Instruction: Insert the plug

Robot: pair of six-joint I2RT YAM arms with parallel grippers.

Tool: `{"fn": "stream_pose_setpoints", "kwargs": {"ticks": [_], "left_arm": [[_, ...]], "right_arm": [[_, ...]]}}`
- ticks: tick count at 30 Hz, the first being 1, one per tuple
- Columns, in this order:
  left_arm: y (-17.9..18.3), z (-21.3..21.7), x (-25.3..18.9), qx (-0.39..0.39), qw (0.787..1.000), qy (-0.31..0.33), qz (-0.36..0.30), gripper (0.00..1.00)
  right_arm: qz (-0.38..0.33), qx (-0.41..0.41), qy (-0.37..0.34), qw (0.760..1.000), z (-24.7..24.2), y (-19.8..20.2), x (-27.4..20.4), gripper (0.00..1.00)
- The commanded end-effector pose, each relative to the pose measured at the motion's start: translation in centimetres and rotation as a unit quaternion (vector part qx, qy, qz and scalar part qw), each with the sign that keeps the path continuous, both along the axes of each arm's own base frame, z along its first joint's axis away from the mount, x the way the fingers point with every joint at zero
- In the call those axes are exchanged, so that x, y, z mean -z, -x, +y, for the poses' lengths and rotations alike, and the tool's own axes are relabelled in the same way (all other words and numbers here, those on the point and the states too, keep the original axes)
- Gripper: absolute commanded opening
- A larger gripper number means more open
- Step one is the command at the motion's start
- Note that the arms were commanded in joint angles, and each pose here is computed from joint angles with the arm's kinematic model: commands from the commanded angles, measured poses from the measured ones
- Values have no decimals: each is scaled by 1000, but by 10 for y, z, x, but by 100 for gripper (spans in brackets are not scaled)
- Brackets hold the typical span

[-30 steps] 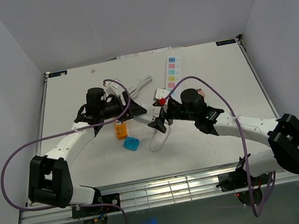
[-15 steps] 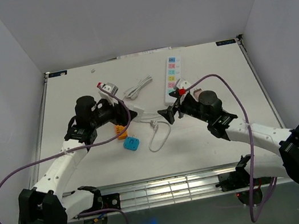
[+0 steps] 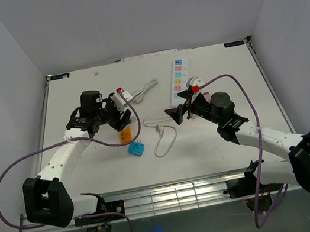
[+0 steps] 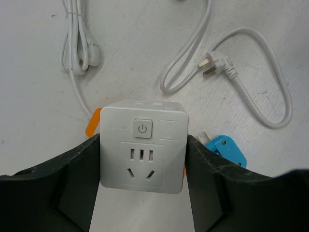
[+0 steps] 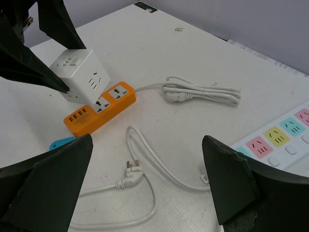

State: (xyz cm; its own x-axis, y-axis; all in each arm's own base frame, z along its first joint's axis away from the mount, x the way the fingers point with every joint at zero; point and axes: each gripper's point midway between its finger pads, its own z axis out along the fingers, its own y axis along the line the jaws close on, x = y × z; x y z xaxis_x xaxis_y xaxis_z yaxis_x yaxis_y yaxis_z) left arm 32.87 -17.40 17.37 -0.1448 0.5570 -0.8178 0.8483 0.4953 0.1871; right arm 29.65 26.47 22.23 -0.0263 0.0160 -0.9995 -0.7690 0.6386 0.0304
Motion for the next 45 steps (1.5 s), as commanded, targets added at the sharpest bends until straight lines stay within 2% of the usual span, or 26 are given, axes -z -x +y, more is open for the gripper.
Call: {"fn": "stream_pose_setpoints", "kwargs": {"ticks": [1, 5, 9, 15, 21, 23, 28, 30, 35, 39, 40, 45], "left_arm": [[-9, 12, -14, 28, 999, -20, -40, 0], [-8, 10, -11, 30, 999, -12, -27, 0], [-2, 6, -20, 38, 998, 7, -42, 0], [15, -26, -53, 139, 983, 80, -85, 0], [-13, -45, -61, 171, 977, 89, -90, 0], [-22, -53, -55, 178, 977, 89, -81, 0], [-49, -77, -72, 206, 968, 89, -110, 0], [-59, -87, -64, 216, 967, 88, -100, 0], [-82, -114, -73, 258, 955, 87, -119, 0], [-95, -137, -59, 280, 950, 67, -120, 0], [-97, -142, -42, 284, 952, 58, -102, 0], [-112, -169, -34, 304, 946, 54, -100, 0]], "right_arm": [[-19, -12, -24, 999, 2, 3, -16, 100], [-17, -14, -25, 999, 3, 3, -16, 100], [-16, -10, -24, 1000, 2, 2, -16, 100], [18, 64, -26, 997, -17, -20, -5, 99], [68, 137, -53, 987, -55, -42, 11, 100], [80, 147, -61, 984, -63, -46, 15, 100], [95, 159, -68, 980, -71, -50, 21, 100], [97, 161, -68, 980, -73, -51, 22, 100], [102, 181, -73, 975, -82, -54, 24, 100], [105, 199, -79, 971, -91, -56, 25, 100], [106, 200, -80, 971, -92, -55, 25, 100], [115, 225, -87, 964, -103, -57, 29, 100]]}}
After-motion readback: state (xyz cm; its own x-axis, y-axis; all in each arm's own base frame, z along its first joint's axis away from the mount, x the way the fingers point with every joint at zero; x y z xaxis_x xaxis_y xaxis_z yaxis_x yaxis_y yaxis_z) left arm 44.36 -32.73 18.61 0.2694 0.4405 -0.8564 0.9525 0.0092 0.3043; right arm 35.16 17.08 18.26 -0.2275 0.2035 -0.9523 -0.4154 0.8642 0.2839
